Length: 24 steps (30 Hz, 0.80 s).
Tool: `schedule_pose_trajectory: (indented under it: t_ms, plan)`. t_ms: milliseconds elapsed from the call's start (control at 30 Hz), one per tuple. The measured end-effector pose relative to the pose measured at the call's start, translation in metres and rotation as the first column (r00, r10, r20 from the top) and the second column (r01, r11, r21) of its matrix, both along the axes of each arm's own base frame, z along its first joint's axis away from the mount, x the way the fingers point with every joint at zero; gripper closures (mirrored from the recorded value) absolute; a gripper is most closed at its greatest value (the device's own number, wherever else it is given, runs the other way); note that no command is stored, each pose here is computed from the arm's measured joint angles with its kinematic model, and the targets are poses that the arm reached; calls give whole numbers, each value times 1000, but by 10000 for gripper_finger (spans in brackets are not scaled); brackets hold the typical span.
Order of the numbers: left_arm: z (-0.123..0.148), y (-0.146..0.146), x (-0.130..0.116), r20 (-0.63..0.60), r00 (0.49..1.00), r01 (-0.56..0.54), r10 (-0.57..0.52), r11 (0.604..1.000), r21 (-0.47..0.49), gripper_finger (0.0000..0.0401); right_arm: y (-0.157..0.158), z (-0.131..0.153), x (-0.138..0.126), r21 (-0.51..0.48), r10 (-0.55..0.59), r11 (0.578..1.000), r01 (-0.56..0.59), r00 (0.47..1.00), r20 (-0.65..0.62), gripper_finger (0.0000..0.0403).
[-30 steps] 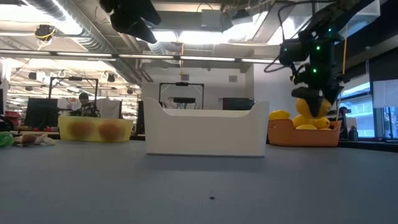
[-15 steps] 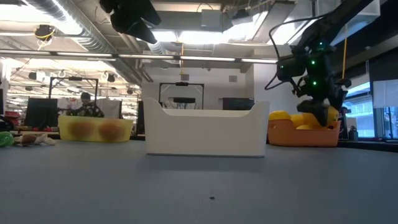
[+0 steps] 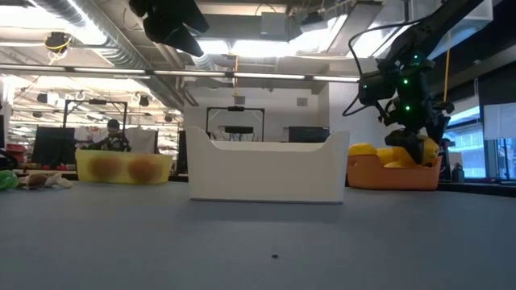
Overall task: Sort produce into baskets
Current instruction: Put the yellow lemon into the orange bin
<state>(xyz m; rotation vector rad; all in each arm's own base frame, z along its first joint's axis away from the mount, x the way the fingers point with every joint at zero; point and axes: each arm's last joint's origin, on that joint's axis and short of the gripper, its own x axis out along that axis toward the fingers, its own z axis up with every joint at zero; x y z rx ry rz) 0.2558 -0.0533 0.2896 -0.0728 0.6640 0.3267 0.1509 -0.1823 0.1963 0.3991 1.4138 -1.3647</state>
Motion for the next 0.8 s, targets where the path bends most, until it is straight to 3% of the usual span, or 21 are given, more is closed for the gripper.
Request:
schedule_pose_trajectory:
  t_ms: [567,800]
  plan:
    - [0,0,0,0,1000,8,-8,1000,11,20,3,2,-1,31,17,999,-17,1000,20,72]
    - [2,4,2,16,1000,0,-1,1000,13,20,0,4,-1,-31,14,999,-15,1000,-13,72]
